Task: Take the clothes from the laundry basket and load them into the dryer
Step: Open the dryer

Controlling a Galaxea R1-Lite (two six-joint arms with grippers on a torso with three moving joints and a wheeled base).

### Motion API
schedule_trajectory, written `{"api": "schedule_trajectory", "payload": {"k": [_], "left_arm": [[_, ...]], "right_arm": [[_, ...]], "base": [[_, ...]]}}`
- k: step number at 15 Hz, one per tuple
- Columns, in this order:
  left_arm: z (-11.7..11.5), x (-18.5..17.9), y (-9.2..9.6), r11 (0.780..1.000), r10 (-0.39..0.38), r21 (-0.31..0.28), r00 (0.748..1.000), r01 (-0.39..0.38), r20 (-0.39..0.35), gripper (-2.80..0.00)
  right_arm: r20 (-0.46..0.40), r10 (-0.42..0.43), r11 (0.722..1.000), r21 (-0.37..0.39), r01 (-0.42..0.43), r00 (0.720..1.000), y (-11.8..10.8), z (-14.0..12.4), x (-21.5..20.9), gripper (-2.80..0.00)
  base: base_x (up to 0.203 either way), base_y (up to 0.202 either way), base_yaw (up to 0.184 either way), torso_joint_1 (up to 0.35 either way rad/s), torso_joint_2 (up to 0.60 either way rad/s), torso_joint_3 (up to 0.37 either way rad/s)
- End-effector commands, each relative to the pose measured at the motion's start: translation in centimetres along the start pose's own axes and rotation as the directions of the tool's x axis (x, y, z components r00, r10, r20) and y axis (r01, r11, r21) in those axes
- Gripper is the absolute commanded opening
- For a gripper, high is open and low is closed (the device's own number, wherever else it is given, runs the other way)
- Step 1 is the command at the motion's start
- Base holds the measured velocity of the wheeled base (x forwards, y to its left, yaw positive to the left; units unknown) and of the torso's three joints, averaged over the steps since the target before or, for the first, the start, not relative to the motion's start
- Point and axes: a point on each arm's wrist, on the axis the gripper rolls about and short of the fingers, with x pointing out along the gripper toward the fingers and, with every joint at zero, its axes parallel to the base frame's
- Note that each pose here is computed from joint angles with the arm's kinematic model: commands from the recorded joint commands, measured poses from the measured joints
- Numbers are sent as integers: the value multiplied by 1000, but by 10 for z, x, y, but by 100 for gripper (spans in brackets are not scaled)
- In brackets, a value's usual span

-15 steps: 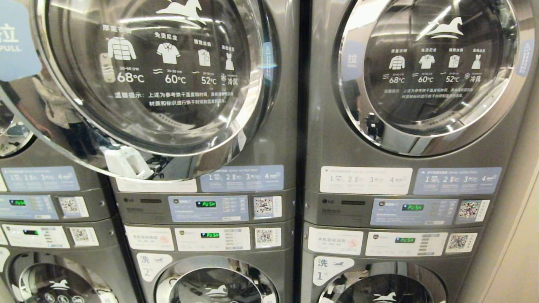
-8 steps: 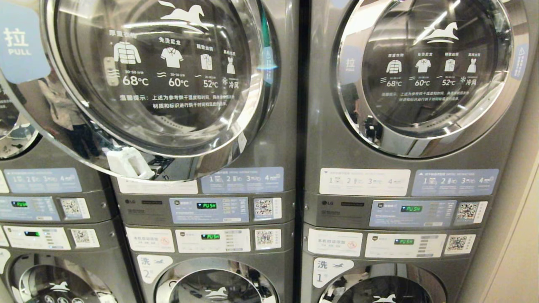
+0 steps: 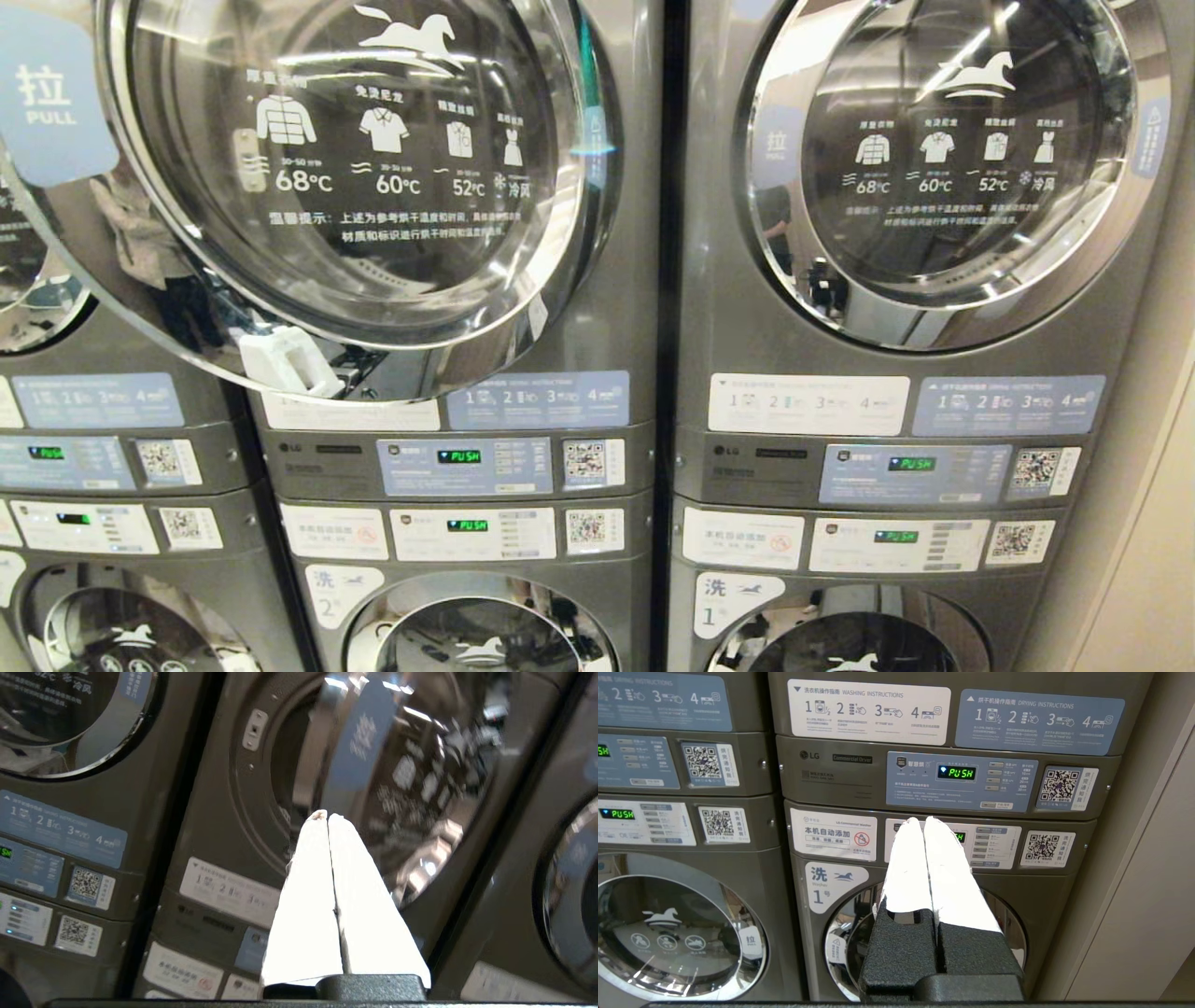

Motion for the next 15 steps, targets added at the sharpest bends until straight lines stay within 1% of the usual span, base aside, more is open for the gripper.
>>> {"api": "schedule_trajectory", "payload": {"k": [1,2,3,4,5,6,7,8,10,11,12,14,15], "left_arm": [[-6,73,-4,995,89,-30,990,-93,-110,-280],[-6,89,5,987,149,-51,984,-155,-101,-280],[-6,102,17,979,188,-57,978,-194,-94,-280],[-4,114,32,977,197,-63,976,-203,-87,-280],[-2,123,47,985,155,-65,984,-161,-91,-280],[-2,132,58,996,46,-74,992,-55,-120,-280],[-3,143,68,995,-67,-88,987,54,-144,-280],[-4,156,76,983,-166,-97,976,153,-143,-280],[-6,184,91,968,-243,-102,962,231,-123,-280],[-5,194,94,952,-303,-95,945,293,-120,-280],[-5,201,95,940,-340,-86,932,332,-123,-280],[-10,217,101,934,-358,-52,925,355,-130,-280],[-11,222,95,923,-384,-41,914,382,-130,-280]], "right_arm": [[0,1,1000,0,-1,1000,0,0,0,-280],[0,1,1000,0,-1,1000,0,0,0,-280],[0,1,1000,0,-1,1000,0,0,0,-280],[0,1,1000,0,-1,1000,0,0,0,-280],[0,1,1000,0,-1,1000,0,0,0,-280],[0,1,1000,0,-1,1000,0,0,0,-280],[0,1,1000,0,-1,1000,0,0,0,-280],[0,1,1000,0,-1,1000,0,0,0,-280],[0,1,1000,0,-1,1000,0,0,0,-280],[0,1,1000,0,-1,1000,0,0,0,-280],[0,1,1000,0,-1,1000,0,0,0,-280],[0,1,1000,0,-1,1000,0,0,0,-280],[0,-1,1000,0,1,1000,0,0,0,-280]], "base": [[0,0,0,0,0,0],[0,0,0,0,0,0],[0,0,0,0,0,0],[0,0,0,0,0,0],[0,0,0,0,0,0],[0,0,0,0,0,0],[0,0,0,0,0,0],[0,0,0,0,0,0],[0,0,0,0,0,0],[0,0,0,0,0,0],[0,0,0,0,0,0],[0,0,0,0,0,0],[0,0,0,0,0,0]]}}
